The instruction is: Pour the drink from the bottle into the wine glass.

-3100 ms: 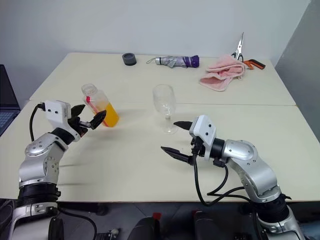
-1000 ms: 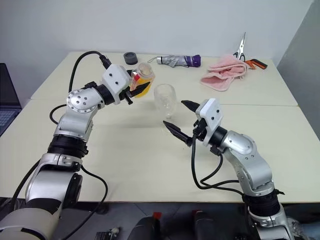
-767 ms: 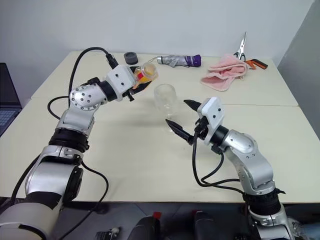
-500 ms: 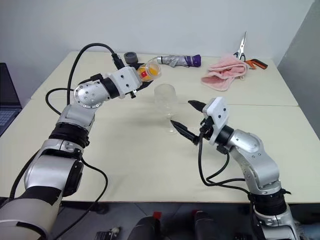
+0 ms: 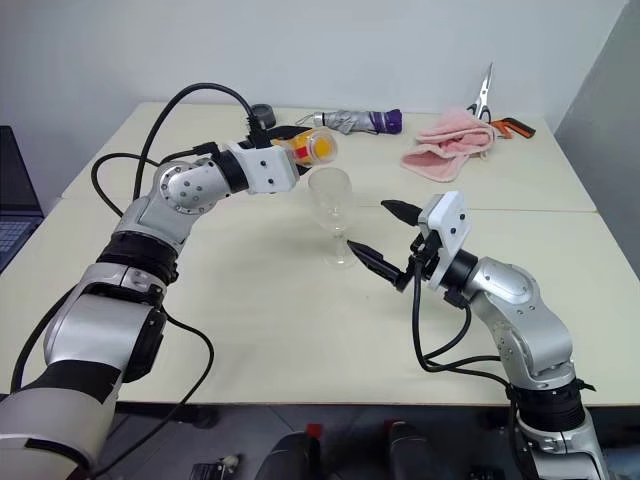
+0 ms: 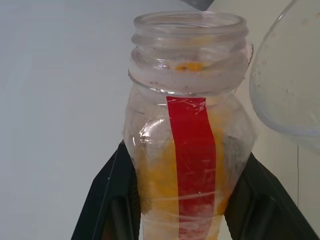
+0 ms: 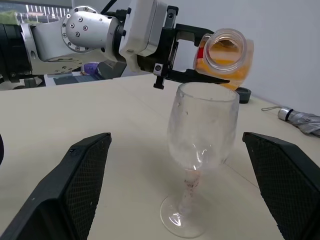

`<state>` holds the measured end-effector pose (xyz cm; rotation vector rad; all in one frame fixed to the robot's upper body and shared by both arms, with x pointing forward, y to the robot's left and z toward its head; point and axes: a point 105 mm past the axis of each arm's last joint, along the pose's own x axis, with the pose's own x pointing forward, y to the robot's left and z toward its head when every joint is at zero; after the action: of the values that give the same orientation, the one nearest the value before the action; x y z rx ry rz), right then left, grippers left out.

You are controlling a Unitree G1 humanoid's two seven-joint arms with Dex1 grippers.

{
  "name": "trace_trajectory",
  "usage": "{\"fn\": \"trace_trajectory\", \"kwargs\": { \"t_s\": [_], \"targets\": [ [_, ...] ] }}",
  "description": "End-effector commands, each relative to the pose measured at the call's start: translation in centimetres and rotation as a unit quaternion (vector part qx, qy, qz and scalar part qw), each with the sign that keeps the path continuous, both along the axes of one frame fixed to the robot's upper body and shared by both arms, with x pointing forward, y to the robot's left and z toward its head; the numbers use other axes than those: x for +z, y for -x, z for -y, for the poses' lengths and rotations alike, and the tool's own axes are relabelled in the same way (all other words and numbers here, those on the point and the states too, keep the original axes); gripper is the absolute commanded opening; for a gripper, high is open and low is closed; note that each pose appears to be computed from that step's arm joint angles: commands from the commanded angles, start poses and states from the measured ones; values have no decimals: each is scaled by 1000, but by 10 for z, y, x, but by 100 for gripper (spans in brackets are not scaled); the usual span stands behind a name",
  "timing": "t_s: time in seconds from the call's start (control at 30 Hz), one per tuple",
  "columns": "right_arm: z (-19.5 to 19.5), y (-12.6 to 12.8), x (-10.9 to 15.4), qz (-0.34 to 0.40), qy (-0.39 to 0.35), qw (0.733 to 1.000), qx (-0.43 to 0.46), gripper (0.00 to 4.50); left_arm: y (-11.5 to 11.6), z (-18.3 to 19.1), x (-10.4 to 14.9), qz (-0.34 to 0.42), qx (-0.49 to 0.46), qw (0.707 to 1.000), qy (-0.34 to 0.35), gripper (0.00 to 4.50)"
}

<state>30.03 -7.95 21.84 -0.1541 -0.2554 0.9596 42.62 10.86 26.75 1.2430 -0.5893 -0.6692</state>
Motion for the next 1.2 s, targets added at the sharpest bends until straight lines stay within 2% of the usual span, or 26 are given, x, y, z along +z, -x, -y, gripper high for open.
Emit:
{"fn": "trace_trajectory", "kwargs": {
  "t_s": [0.03,0.57,1.2],
  "targets": [
    [2,6,13,26,-5,1000,1,450,6,1,33,67,-7,998,-1,169],
    [3,3,12,25,-6,1000,-6,450,8,-2,45,140,0,989,-45,169],
    [1,3,11,23,-8,1000,-4,450,7,-5,53,177,16,981,-75,169]
  ]
}}
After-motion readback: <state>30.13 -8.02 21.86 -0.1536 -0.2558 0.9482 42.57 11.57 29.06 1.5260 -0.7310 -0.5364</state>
